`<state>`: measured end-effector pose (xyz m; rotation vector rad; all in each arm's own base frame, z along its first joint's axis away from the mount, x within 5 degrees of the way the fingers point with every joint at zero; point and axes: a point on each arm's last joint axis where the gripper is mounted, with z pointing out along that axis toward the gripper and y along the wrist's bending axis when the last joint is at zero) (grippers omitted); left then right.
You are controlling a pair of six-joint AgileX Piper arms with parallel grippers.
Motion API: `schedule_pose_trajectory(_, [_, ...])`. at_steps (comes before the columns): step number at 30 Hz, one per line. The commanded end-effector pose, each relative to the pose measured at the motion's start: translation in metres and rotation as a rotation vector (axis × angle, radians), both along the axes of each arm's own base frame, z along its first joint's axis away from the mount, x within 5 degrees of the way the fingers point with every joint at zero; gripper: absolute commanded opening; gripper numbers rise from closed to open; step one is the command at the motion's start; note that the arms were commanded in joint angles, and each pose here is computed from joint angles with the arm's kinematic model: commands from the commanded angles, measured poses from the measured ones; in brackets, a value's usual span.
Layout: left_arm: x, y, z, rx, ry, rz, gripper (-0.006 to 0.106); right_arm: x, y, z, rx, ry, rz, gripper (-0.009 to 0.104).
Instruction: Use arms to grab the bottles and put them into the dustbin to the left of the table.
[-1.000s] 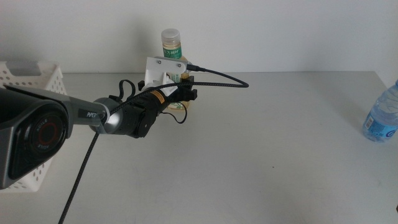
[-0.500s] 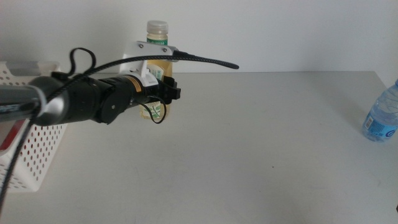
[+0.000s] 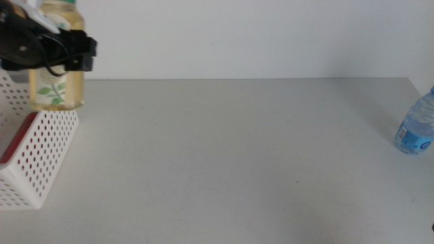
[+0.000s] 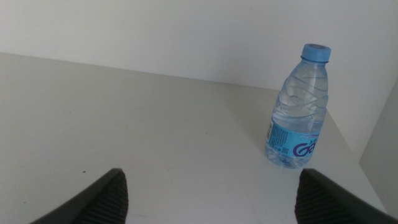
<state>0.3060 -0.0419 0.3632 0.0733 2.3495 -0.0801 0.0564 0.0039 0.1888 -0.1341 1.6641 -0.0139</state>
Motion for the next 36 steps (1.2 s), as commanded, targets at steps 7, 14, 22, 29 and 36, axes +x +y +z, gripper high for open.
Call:
schedule_pose_trajectory(7, [-0.025,0.081,0.066,0.08,0.022,0.127,-0.002,0.001,0.0,0.01,-0.007,-0.077,-0.006,0.094])
schedule_pose_trajectory(14, [-0.008,0.135,0.032,0.076,0.172,0.215,-0.002,0.001,0.0,0.01,-0.007,-0.077,-0.006,0.094])
schedule_pose_trajectory(22, [0.026,0.156,-0.024,0.068,0.366,0.225,-0.002,0.001,0.0,0.01,-0.007,-0.077,-0.006,0.094])
schedule_pose_trajectory(29, [0.049,0.162,-0.068,0.021,0.476,0.212,-0.002,0.001,0.0,0.01,-0.007,-0.077,-0.006,0.094])
schedule_pose_trajectory(36, [0.058,0.159,-0.084,-0.046,0.502,0.194,0.016,0.001,0.0,0.01,-0.007,-0.077,-0.006,0.094])
